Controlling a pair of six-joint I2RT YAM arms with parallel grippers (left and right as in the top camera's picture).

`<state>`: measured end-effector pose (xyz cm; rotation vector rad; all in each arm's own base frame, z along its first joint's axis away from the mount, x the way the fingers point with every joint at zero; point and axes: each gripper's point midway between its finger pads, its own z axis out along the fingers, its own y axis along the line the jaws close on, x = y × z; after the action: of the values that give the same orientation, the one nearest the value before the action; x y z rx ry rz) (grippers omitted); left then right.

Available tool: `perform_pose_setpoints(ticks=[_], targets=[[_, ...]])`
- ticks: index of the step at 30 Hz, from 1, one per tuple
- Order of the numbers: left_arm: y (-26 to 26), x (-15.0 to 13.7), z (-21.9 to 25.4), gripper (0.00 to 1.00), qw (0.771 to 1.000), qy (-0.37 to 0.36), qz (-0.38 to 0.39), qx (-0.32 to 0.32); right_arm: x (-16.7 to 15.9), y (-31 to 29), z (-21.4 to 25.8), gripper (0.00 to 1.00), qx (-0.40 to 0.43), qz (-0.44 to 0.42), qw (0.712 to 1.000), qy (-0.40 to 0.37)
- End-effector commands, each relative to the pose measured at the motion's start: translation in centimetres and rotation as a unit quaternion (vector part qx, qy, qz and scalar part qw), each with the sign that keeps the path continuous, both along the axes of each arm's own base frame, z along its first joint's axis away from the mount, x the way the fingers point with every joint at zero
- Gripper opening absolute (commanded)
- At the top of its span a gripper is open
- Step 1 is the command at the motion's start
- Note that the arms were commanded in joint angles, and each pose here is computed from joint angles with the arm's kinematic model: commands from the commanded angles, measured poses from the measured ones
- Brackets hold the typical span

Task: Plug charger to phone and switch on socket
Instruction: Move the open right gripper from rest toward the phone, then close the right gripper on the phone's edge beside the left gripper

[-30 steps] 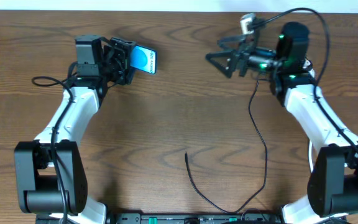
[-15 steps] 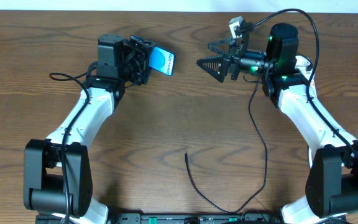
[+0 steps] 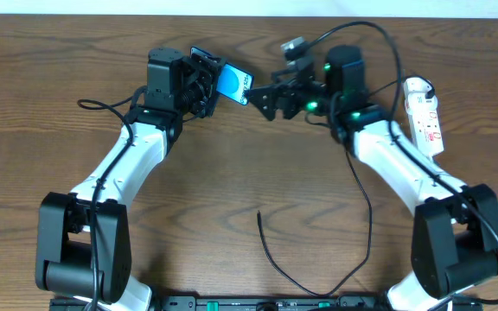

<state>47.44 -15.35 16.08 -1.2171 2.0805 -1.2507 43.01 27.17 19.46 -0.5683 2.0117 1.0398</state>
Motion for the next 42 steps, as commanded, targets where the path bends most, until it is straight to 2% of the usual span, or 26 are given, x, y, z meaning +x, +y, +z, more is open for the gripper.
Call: perform_pose_setpoints(ticks=[1, 8, 10, 22, 31, 42], targets=[[-0.2, 0.0, 1.2, 0.07, 1.0, -0.021, -0.002, 0.005, 0.9, 0.7, -0.3, 0.98, -0.031, -0.027, 0.999, -0.025], [-0.7, -0.2, 1.3, 0.07, 1.0, -0.02, -0.011, 0.001, 0.6, 1.2, -0.7, 0.96, -0.041, -0.015, 0.999, -0.033], [-0.7, -0.2, 1.3, 0.07, 1.0, -0.02, -0.012, 0.0, 0.5, 1.3, -1.0, 0.98, -0.039, -0.007, 0.999, -0.03], [-0.7, -0.2, 1.3, 0.07, 1.0, -0.019, -0.011, -0.001, -0.9, 3.2, -2.9, 0.99, 0.031, 0.108, 0.993, -0.019], [-0.8, -0.3, 1.3, 0.07, 1.0, -0.012, -0.006, -0.011, -0.5, 3.4, -2.0, 0.99, 0.04, 0.108, 0.993, -0.039], [-1.0, -0.3, 1.3, 0.07, 0.999, 0.002, 0.004, -0.033, 1.1, 3.1, -1.1, 0.97, 0.058, 0.059, 0.996, -0.029]])
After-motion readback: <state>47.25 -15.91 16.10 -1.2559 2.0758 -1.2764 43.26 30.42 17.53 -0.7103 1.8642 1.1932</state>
